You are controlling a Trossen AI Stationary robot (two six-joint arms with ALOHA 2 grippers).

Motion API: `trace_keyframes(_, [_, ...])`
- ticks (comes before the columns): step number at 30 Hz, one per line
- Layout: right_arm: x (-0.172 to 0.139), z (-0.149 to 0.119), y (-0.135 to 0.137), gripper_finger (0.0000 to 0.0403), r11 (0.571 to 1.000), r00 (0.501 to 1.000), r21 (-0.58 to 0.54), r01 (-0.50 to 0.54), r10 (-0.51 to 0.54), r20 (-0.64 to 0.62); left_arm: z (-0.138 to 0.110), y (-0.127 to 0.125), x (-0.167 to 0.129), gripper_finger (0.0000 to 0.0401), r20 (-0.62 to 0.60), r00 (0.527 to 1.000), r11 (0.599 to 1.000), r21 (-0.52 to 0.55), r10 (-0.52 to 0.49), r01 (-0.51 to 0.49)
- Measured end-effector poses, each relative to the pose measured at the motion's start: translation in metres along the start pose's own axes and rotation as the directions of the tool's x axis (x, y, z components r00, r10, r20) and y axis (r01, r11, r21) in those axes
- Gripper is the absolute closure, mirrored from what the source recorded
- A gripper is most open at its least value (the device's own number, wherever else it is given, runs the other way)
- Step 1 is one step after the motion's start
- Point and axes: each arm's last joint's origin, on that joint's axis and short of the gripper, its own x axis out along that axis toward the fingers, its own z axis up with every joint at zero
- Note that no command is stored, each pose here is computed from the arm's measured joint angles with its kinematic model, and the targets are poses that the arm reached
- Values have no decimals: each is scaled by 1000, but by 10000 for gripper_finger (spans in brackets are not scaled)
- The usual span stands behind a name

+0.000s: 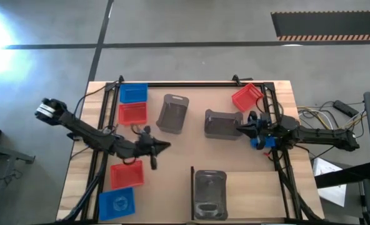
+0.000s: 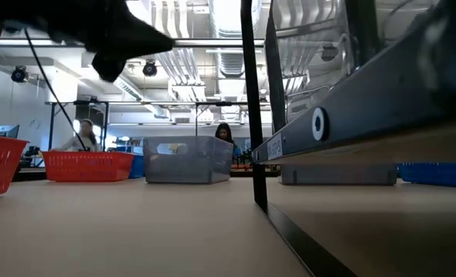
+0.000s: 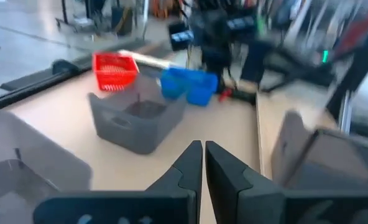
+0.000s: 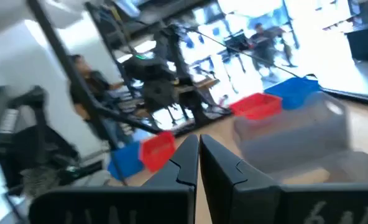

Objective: Stack baskets on shelf by color
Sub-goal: Put the middle right blue bin on the shelf

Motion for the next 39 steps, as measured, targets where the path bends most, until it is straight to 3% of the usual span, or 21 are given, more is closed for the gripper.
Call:
trace_keyframes(4, [5,26,12,394,997,989,-20,77,-79,-123,-16,19,-9,398,45,999,1000,28,10,-11])
trace_keyframes(7, [9,46,21,394,964,901,-91,248,-264,-345,-16,22,-9,398,60,998,997,68,16,-20])
trace_keyframes(10, [22,59,29,394,914,731,-159,374,-396,-556,-16,22,-5,398,56,998,991,126,30,-37])
trace_keyframes(14, [42,68,42,394,875,510,-212,435,-433,-743,-12,20,2,398,68,996,979,195,50,-62])
trace_keyframes(19, [58,65,56,394,825,196,-349,446,-470,-861,-7,21,14,398,77,993,971,217,87,-102])
trace_keyframes(23, [68,50,63,381,826,14,-407,391,-447,-894,-10,25,21,398,65,991,965,227,118,-130])
trace_keyframes(29, [66,25,72,313,835,-120,-460,301,-445,-888,-14,27,31,398,40,991,960,245,128,-134])
trace_keyframes(34, [54,15,75,271,806,-175,-520,284,-490,-854,-18,25,39,398,23,991,957,258,134,-136])
trace_keyframes(39, [39,-1,67,258,784,-222,-566,255,-522,-824,-25,21,47,398,-18,996,959,272,86,-78])
